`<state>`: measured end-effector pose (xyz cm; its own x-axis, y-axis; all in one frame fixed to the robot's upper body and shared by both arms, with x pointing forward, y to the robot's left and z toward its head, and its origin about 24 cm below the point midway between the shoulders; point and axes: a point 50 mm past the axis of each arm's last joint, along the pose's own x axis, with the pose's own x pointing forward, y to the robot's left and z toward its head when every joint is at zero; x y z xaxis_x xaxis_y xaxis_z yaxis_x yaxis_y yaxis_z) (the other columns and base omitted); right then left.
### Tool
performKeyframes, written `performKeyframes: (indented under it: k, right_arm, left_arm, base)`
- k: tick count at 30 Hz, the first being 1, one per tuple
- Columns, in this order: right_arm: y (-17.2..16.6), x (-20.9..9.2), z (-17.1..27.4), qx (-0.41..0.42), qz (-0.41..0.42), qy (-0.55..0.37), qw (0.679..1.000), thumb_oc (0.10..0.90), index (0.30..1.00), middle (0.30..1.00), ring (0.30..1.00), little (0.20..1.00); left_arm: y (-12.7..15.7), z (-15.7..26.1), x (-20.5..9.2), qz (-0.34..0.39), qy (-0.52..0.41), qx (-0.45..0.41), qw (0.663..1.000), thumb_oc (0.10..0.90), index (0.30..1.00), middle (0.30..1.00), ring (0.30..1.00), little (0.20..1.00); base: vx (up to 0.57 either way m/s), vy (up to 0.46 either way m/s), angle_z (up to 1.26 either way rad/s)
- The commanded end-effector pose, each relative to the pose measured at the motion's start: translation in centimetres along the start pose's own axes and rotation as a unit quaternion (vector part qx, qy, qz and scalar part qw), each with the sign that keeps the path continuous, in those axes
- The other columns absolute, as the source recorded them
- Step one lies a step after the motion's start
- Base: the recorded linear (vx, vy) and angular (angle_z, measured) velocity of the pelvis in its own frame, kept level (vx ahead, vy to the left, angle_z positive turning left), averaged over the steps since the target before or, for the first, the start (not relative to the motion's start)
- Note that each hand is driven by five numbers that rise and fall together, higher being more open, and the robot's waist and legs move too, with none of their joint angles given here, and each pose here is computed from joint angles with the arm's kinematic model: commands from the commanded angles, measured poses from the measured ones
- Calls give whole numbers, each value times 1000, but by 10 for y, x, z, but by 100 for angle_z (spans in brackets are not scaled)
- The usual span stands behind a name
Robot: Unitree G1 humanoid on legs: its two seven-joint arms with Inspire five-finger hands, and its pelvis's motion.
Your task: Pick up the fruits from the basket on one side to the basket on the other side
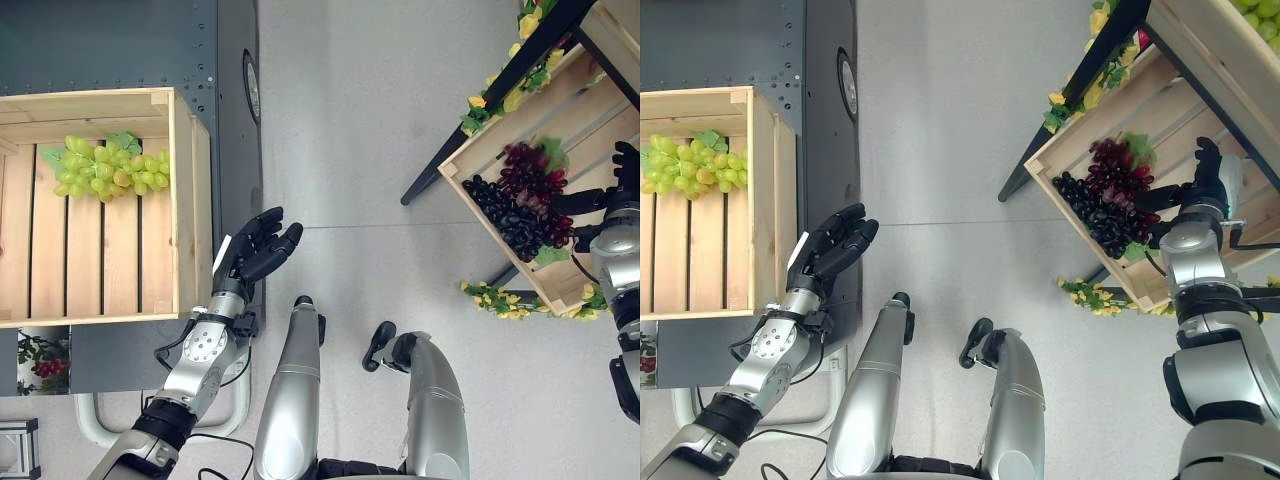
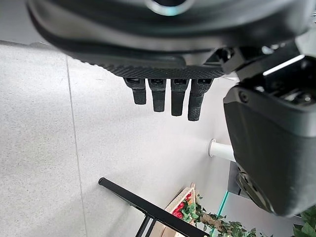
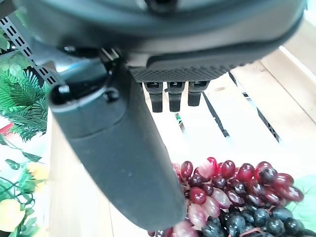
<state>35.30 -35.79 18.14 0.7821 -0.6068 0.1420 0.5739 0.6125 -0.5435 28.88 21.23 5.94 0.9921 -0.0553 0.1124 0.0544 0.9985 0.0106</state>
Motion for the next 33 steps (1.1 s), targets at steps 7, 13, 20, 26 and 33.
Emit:
performKeyframes:
  k: [7,13,20,26,33]
  right_arm:
    - [-40,12,58,21,-59,-111,992,800,900,900,900,900]
    - [-14,1,74,46,-5,-171,984,800,900,900,900,900]
    - [35,-23,64,72,66,-205,974,800,900,900,900,900]
    - [78,-50,42,107,126,-198,966,800,900,900,900,900]
    - [116,-83,22,77,180,-211,958,800,900,900,900,900]
  left_arm:
    - [-18,42,5,-35,-124,-34,991,800,900,900,900,900]
    - [-20,38,4,-30,-124,-43,991,800,900,900,900,900]
    - [-26,35,8,-17,-123,-48,991,800,900,900,900,900]
    - [-31,15,14,13,-69,-36,997,800,900,900,900,900]
    - [-32,-13,6,27,-8,-37,999,800,900,900,900,900]
  base:
    - [0,0,0]
    - [-5,35,-3]
    - [-2,17,-3]
    - [18,46,-5]
    - [51,30,-6]
